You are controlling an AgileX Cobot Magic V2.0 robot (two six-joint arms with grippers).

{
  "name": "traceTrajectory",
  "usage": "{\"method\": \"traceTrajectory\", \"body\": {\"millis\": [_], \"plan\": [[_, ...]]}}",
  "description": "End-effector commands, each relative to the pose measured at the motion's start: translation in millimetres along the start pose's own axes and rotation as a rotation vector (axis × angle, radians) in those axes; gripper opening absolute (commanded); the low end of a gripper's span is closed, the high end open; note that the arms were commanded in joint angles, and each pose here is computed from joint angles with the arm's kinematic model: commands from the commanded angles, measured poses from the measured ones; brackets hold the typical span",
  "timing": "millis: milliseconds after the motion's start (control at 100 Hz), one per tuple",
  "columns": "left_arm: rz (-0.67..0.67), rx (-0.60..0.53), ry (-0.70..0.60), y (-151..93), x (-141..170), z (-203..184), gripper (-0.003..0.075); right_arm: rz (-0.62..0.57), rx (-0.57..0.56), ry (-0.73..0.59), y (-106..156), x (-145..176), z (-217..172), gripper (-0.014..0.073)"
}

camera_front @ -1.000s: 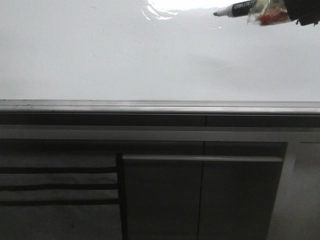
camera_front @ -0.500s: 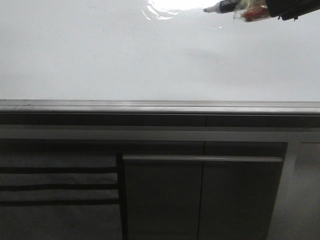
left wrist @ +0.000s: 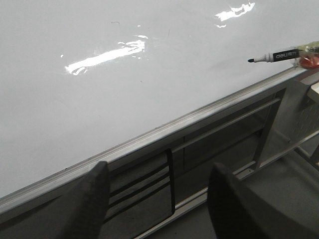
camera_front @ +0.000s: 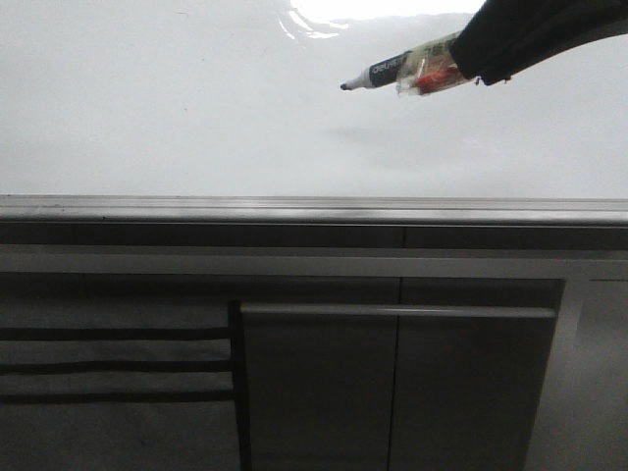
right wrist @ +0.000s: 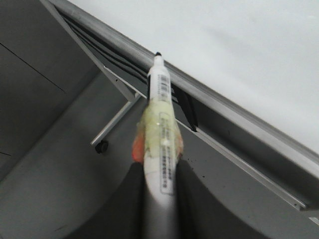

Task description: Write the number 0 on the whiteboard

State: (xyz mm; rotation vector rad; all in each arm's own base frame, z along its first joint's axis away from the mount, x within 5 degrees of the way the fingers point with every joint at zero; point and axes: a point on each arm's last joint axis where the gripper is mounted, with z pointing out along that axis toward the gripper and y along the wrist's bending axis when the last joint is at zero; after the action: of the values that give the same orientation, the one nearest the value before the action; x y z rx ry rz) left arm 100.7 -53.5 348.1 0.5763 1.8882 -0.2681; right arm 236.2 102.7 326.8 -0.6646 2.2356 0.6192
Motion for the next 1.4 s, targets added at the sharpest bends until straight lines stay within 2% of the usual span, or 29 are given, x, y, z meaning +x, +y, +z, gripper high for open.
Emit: {"method": "traceTrajectory", "body": {"millis": [0,150,270,410,580,670,730,800,930,1080,1200,1300,1390], "plan": [[-0.024,-0.011,-0.094,1.7,-13.9,-2.7,0.0400,0.005,0.048,-0.042,-5.1,-24.0,-4.2,0.0015],[-0.024,-0.011,-0.094,1.7,-13.9,-2.7,0.0400,-0.036,0.133,-0.042,-9.0,-39.2,0.7,0.0015],[-0.024,-0.011,-0.094,1.7,-13.9,-2.7,0.0400,-0.073,0.125,-0.071,0.7,-43.0,6.4,0.0015],[-0.018,-0.015,-0.095,2.0,-14.0,-2.7,0.0400,-0.045,0.144,-0.080,-7.5,-45.5,14.3,0.0015],[-0.018,-0.016,-0.101,2.1,-14.5,-2.8,0.0400,-0.051,0.136,-0.089,-12.3,-66.5,22.1,0.0015],[-0.018,-0.016,-0.101,2.1,-14.5,-2.8,0.0400,-0.047,0.091,-0.004,-14.9,-70.1,34.9,0.0015],[-0.018,-0.016,-0.101,2.1,-14.5,-2.8,0.0400,-0.031,0.051,0.096,-17.9,-62.0,48.7,0.0015],[-0.018,-0.016,-0.101,2.1,-14.5,-2.8,0.0400,-0.026,0.056,0.183,-26.6,-53.0,57.2,0.0015],[-0.017,-0.017,-0.101,2.2,-14.5,-2.8,0.0400,0.025,0.117,0.174,-43.9,-54.3,46.0,0.0015],[-0.016,-0.017,-0.101,2.2,-14.5,-2.8,0.0400,-0.003,0.143,0.072,-41.3,-76.5,28.1,0.0015],[-0.016,-0.017,-0.101,2.2,-14.5,-2.8,0.0400,-0.047,0.131,0.019,-28.5,-90.4,25.3,0.0015],[-0.016,-0.017,-0.101,2.2,-14.5,-2.8,0.0400,-0.064,0.104,0.038,-20.1,-90.5,34.1,0.0015],[-0.016,-0.017,-0.097,2.2,-14.2,-2.8,0.0400,-0.057,0.070,0.123,-20.3,-82.5,47.9,0.0015]]}}
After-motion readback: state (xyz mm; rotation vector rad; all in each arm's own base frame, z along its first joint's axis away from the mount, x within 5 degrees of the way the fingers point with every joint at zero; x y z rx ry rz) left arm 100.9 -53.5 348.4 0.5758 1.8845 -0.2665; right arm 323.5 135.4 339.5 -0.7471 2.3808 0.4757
